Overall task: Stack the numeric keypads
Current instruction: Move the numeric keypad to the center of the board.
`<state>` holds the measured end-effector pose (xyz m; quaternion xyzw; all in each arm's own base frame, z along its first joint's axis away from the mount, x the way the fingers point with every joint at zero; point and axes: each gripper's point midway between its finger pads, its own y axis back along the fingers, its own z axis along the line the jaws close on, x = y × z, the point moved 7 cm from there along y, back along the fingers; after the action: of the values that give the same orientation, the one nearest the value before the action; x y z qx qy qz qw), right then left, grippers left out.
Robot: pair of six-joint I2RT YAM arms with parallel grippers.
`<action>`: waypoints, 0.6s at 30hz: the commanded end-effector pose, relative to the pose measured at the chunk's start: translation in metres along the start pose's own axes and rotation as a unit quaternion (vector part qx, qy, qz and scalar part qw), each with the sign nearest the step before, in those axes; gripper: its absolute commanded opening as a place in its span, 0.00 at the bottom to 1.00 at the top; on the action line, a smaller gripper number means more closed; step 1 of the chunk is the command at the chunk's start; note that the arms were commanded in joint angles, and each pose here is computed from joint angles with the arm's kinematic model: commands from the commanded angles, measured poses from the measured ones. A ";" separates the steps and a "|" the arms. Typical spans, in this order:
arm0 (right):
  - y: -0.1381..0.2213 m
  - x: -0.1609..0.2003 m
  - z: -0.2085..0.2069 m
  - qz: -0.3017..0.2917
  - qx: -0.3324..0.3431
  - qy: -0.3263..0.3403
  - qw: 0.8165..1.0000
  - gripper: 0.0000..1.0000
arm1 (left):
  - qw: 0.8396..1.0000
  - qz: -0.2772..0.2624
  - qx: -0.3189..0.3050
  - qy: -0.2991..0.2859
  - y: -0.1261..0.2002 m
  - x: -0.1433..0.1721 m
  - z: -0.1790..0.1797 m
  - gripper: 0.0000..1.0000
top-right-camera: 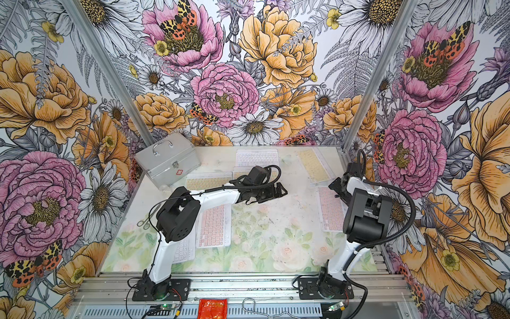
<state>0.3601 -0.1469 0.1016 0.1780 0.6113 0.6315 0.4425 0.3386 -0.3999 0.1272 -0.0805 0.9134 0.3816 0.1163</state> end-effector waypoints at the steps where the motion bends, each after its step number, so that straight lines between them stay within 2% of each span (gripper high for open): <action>1: -0.002 -0.020 0.009 -0.011 -0.036 0.012 0.999 1.00 | 1.000 0.003 0.011 -0.013 0.007 -0.004 -0.006 0.99; 8: -0.023 -0.015 0.020 0.021 -0.074 0.021 0.997 1.00 | 1.000 0.004 -0.002 -0.003 0.012 -0.004 0.004 0.99; 18: -0.010 0.048 0.073 0.050 -0.098 0.126 0.986 1.00 | 1.000 0.001 -0.004 0.006 0.020 -0.009 0.011 0.99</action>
<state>0.4024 -0.0950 0.0949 0.0879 0.5942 0.7017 0.3832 0.3464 -0.3846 0.1197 -0.0843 0.9089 0.3958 0.1004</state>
